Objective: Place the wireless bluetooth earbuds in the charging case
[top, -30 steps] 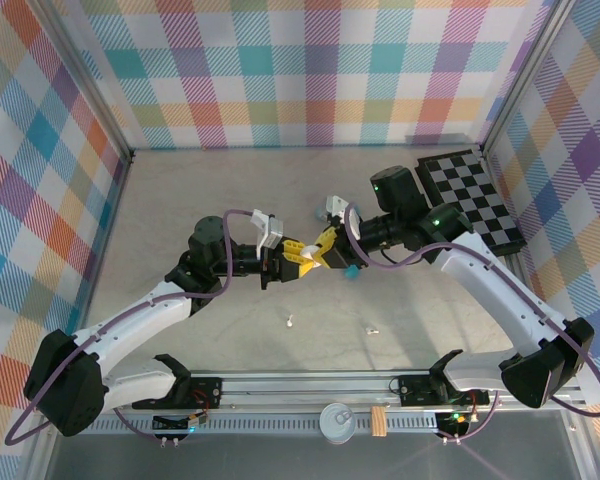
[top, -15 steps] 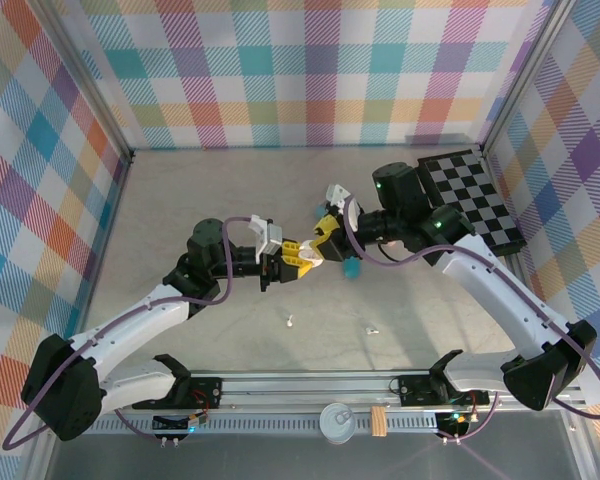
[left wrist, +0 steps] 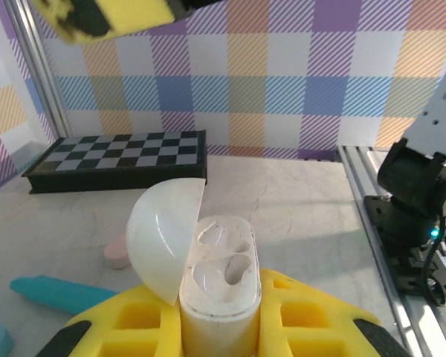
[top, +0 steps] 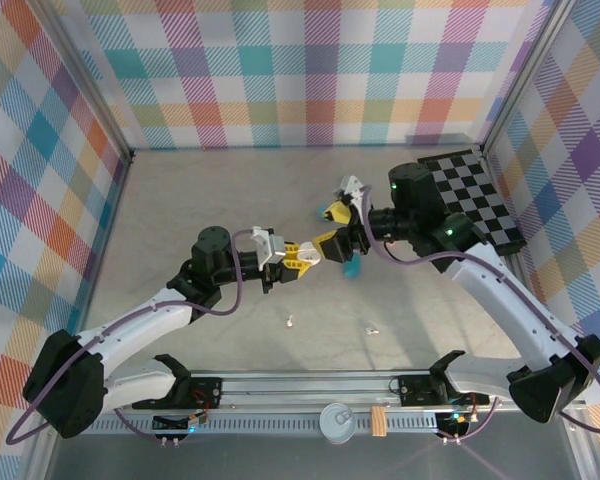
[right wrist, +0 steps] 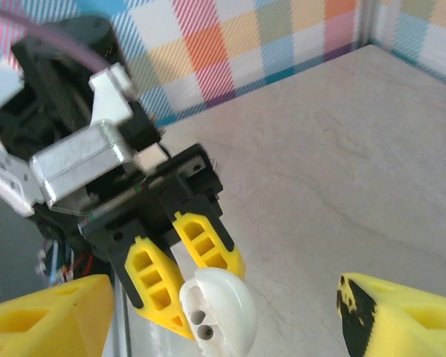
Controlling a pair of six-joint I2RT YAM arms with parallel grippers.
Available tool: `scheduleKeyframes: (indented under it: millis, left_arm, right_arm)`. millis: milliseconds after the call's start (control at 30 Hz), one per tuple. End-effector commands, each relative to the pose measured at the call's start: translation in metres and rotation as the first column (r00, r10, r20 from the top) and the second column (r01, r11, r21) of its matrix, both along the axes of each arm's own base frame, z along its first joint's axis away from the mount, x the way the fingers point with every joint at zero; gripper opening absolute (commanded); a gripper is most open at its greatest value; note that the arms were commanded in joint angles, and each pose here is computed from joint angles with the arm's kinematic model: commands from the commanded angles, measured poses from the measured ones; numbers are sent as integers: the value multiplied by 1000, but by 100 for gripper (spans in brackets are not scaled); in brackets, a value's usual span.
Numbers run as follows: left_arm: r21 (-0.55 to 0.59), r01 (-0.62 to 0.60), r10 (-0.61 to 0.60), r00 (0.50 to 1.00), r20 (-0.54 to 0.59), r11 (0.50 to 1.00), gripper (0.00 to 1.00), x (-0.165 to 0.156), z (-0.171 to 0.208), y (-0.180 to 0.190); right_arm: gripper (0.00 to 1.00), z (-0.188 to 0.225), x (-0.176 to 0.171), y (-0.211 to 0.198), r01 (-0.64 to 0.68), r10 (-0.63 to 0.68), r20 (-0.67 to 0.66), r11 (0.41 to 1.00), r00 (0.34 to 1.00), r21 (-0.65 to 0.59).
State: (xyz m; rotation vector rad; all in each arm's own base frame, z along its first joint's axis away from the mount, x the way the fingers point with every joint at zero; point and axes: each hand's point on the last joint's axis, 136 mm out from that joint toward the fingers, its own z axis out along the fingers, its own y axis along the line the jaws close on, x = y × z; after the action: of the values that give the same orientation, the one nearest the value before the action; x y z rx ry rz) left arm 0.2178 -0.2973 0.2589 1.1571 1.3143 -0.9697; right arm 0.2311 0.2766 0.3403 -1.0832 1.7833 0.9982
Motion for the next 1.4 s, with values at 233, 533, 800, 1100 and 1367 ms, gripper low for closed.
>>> scheduleKeyframes:
  millis: [233,533,800,1100,1367]
  left_arm:
    - [-55,-53,57,996,75,997,1,6,0,5]
    - [-129,-86,90,996,21,988,0,22,-6,18]
    - [-151,-119,120,993,-4,981,1,34,-9,29]
    - [-165,-160,161,987,-3,973,1,42,-8,37]
    - [-161,-51,46,998,-35,986,2,31,-8,30]
  right_arm:
    - [77,-71,41,-98,591,-638,-351,769,686,-242]
    - [76,-181,-20,-126,476,-754,-484,656,444,-586]
    - [76,-244,-50,-120,358,-784,-460,606,417,-710]
    - [73,-288,-67,-114,233,-821,-408,521,400,-821]
    - [77,-212,-46,-43,248,-488,-461,837,741,-488]
